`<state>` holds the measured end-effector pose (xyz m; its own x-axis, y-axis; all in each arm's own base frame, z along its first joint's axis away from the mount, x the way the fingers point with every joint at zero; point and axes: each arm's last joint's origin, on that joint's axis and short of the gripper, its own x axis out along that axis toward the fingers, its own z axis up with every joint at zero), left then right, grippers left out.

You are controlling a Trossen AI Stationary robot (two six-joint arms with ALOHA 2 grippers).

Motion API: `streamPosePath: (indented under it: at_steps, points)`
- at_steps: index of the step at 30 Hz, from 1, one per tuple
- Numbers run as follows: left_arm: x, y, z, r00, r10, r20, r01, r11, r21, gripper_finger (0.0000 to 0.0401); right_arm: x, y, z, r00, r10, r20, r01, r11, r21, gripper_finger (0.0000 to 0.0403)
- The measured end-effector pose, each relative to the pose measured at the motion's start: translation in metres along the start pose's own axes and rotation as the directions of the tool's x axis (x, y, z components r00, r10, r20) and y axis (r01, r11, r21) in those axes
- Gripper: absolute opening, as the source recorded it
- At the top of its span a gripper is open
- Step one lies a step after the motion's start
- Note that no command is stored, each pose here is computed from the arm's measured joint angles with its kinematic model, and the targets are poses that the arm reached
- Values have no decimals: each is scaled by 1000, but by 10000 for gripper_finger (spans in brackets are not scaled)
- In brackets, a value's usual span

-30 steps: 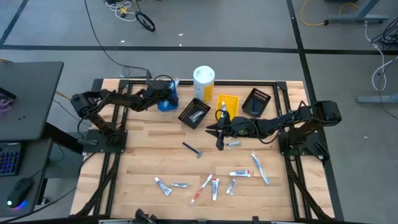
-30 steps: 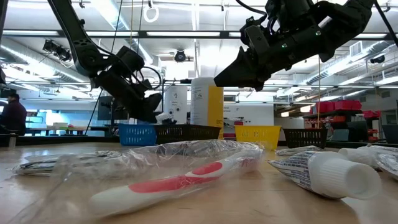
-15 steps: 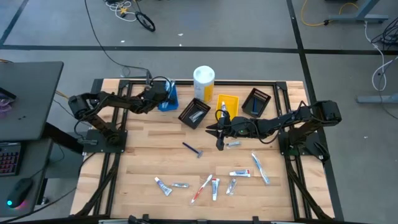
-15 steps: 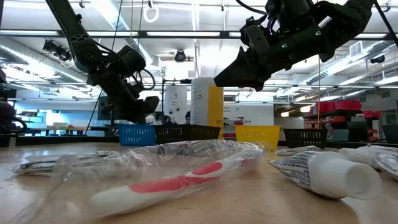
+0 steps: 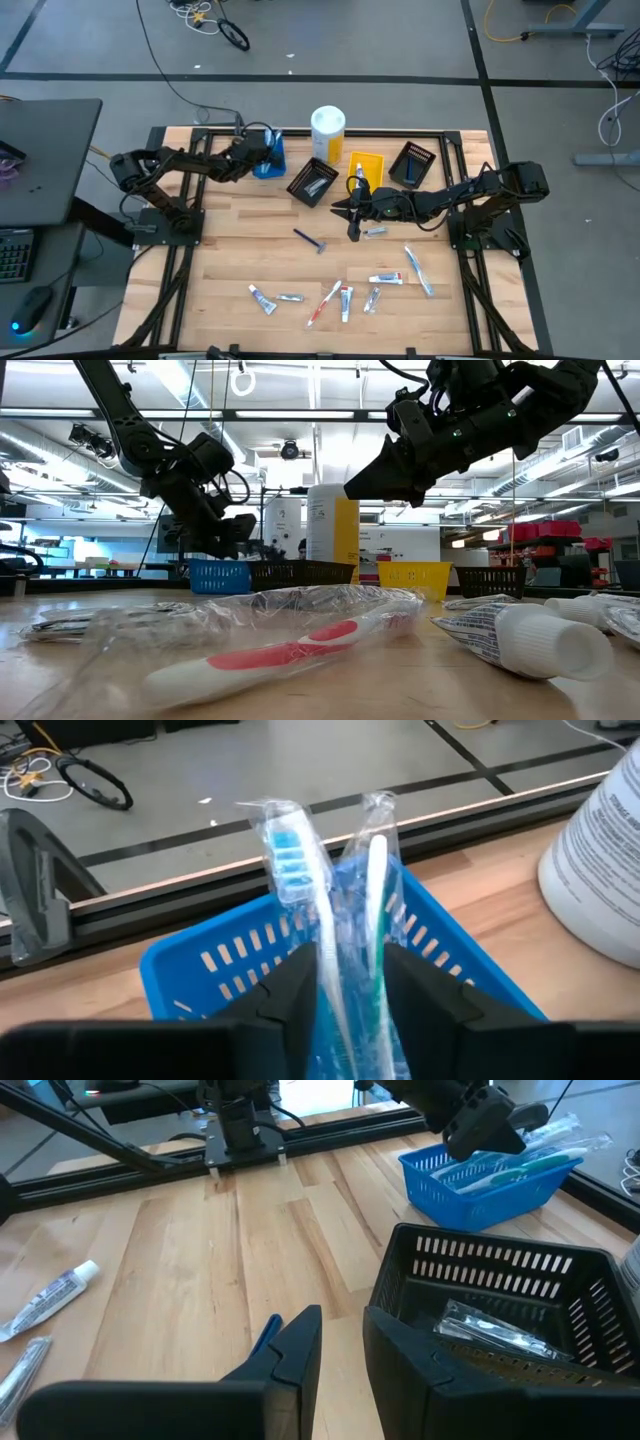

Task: Pick & Place Travel size toiletries
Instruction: Put the blue toothbrush into the blue bin

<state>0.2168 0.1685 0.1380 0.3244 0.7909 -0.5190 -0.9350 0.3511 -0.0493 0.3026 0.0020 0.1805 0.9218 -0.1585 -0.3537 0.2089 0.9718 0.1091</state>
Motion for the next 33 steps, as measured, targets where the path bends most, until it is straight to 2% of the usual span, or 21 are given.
streamPosePath:
  at_steps: [8, 12, 16, 22, 26, 33]
  points:
    - [-3, -7, -3, 1000, -27, -3, 27, 1000, 16, 158, 0, 0, 0, 1000, 0, 0, 0, 1000, 1, 88]
    - [-6, -11, -5, 999, -42, -6, 43, 999, 32, 157, 0, 0, 0, 1000, 0, 0, 0, 1000, 0, 88]
    - [-8, -16, -6, 998, -63, -8, 64, 994, 90, 150, 0, 0, 0, 1000, 0, 0, 0, 1000, 1, 88]
    - [-10, -19, -8, 995, -94, -19, 95, 990, 102, 150, 0, 0, 0, 1000, 0, 0, 0, 1000, 0, 88]
    - [-10, -19, -8, 995, -93, -21, 95, 982, 163, 150, 0, 0, 0, 1000, 0, 0, 0, 1000, 0, 88]
    - [-10, -19, -8, 995, -94, -20, 96, 982, 165, 148, 0, 0, 0, 1000, 0, 0, 0, 1000, 0, 88]
